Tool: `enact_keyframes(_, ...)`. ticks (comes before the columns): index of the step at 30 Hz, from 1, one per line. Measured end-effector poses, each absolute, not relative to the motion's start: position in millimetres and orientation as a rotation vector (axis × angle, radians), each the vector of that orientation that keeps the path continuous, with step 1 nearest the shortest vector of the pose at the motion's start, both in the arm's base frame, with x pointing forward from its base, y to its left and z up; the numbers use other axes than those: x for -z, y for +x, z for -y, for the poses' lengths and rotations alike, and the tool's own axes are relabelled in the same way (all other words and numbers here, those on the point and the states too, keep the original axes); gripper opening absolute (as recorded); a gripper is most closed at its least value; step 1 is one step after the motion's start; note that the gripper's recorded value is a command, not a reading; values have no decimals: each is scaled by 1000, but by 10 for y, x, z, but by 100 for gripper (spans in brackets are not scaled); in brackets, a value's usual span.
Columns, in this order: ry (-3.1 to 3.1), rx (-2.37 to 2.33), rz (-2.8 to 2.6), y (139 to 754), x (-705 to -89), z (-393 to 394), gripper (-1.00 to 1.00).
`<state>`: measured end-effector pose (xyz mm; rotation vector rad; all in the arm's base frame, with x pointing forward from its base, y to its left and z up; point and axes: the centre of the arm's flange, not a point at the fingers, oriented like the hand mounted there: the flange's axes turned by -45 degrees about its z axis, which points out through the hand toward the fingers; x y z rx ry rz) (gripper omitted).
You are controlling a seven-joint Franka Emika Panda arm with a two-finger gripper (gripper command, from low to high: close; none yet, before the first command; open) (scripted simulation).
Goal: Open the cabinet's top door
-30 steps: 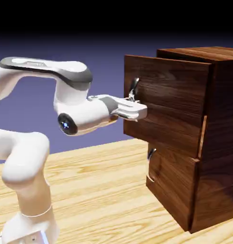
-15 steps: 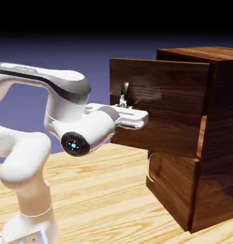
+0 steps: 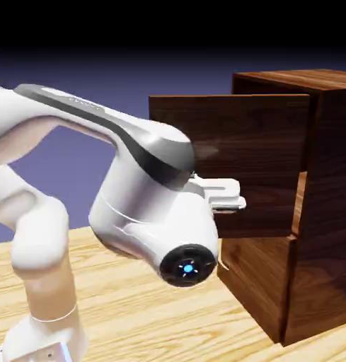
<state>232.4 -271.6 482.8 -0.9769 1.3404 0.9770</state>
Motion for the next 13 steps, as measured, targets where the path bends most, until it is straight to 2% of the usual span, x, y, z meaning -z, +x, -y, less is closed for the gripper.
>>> enact_keyframes(13, -1123, -1123, -1261, 2506, -4826, 3227, -100)
